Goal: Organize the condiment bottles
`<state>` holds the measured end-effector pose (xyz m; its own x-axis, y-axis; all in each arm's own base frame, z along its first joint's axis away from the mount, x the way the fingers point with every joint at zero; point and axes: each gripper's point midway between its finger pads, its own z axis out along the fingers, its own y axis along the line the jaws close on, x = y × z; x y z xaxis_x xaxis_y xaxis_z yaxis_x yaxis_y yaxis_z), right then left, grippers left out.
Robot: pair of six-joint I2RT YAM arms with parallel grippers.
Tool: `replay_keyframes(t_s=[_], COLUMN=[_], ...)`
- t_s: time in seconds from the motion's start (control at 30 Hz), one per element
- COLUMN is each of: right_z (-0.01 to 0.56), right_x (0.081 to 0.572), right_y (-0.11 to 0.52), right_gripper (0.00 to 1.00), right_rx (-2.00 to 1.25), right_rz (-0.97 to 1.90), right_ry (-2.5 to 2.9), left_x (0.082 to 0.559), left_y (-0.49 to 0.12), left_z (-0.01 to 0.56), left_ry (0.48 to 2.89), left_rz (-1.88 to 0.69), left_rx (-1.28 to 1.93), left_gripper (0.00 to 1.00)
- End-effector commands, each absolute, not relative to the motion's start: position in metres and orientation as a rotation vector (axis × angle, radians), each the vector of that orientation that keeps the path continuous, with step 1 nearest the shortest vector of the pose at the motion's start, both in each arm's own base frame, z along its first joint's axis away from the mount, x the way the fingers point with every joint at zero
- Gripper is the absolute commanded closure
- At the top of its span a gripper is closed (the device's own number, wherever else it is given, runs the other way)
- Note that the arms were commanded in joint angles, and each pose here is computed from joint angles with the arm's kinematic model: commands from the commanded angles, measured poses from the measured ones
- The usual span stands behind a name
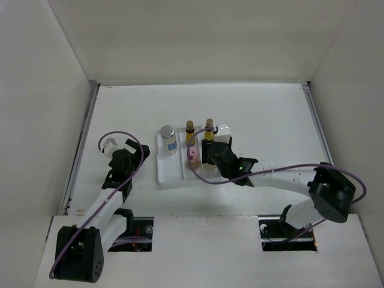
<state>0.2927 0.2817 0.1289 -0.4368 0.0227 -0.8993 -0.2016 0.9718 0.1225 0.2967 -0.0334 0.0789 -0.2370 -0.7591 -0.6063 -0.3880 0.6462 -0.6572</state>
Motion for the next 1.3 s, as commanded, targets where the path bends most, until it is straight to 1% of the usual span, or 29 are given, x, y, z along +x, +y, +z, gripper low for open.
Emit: replay_keyframes(t_s=[0.0,0.1,0.2,0.27,0.4,0.57,0.6,0.7,0.73,0.8,0.83,0.87,0.9,0.97,1.03,1.1,1.2,1.27], right_z=[0.162,0.203,0.236,0.245,0.238,0.199,0.189,0.175,0.172,0.168,0.165,0.163,0.162,0.160,0.160,0.163,0.162,0.162], right_x=[0.293,0.287,0.284,0.288,0.300,0.310,0.313,0.318,0.319,0.320,0.320,0.319,0.318,0.317,0.317,0.316,0.317,0.318], right_y=[0.288,0.280,0.262,0.236,0.176,0.111,0.100,0.092,0.091,0.091,0.092,0.093,0.093,0.092,0.092,0.092,0.092,0.095], right_gripper=[0.28,0.17,0.10,0.08,0.06,0.05,0.07,0.15,0.21,0.37,0.50,0.61,0.67,0.73,0.73,0.69,0.56,0.42], right_rx=[-0.077,-0.031,0.026,0.100,0.281,0.508,0.545,0.574,0.570,0.561,0.557,0.553,0.550,0.539,0.534,0.531,0.523,0.514], right_rz=[0.338,0.425,0.489,0.498,0.462,0.405,0.399,0.413,0.414,0.412,0.408,0.410,0.409,0.397,0.394,0.398,0.389,0.392], right_ry=[1.937,1.857,1.768,1.724,1.665,1.645,1.644,1.658,1.664,1.672,1.675,1.681,1.685,1.692,1.695,1.685,1.686,1.694], left_x=[0.305,0.305,0.305,0.307,0.310,0.311,0.310,0.311,0.312,0.313,0.313,0.313,0.312,0.313,0.313,0.313,0.316,0.314], left_y=[-0.032,-0.032,-0.030,-0.031,-0.034,-0.037,-0.037,-0.035,-0.035,-0.035,-0.034,-0.034,-0.035,-0.038,-0.037,-0.037,-0.038,-0.036], left_z=[0.099,0.102,0.103,0.105,0.107,0.105,0.104,0.105,0.105,0.107,0.106,0.106,0.106,0.108,0.109,0.110,0.114,0.112], left_ry=[1.794,1.797,1.794,1.795,1.801,1.822,1.817,1.809,1.814,1.814,1.812,1.809,1.810,1.816,1.814,1.807,1.816,1.819], left_rz=[-0.486,-0.488,-0.477,-0.485,-0.483,-0.479,-0.478,-0.482,-0.479,-0.475,-0.474,-0.477,-0.481,-0.482,-0.475,-0.477,-0.476,-0.455], left_rx=[-0.906,-0.902,-0.906,-0.908,-0.890,-0.883,-0.879,-0.889,-0.885,-0.880,-0.880,-0.883,-0.883,-0.875,-0.868,-0.868,-0.857,-0.852], left_gripper=[0.00,0.00,0.00,0.00,0.00,0.00,0.00,0.00,0.00,0.00,0.00,0.00,0.00,0.00,0.00,0.00,0.00,0.00])
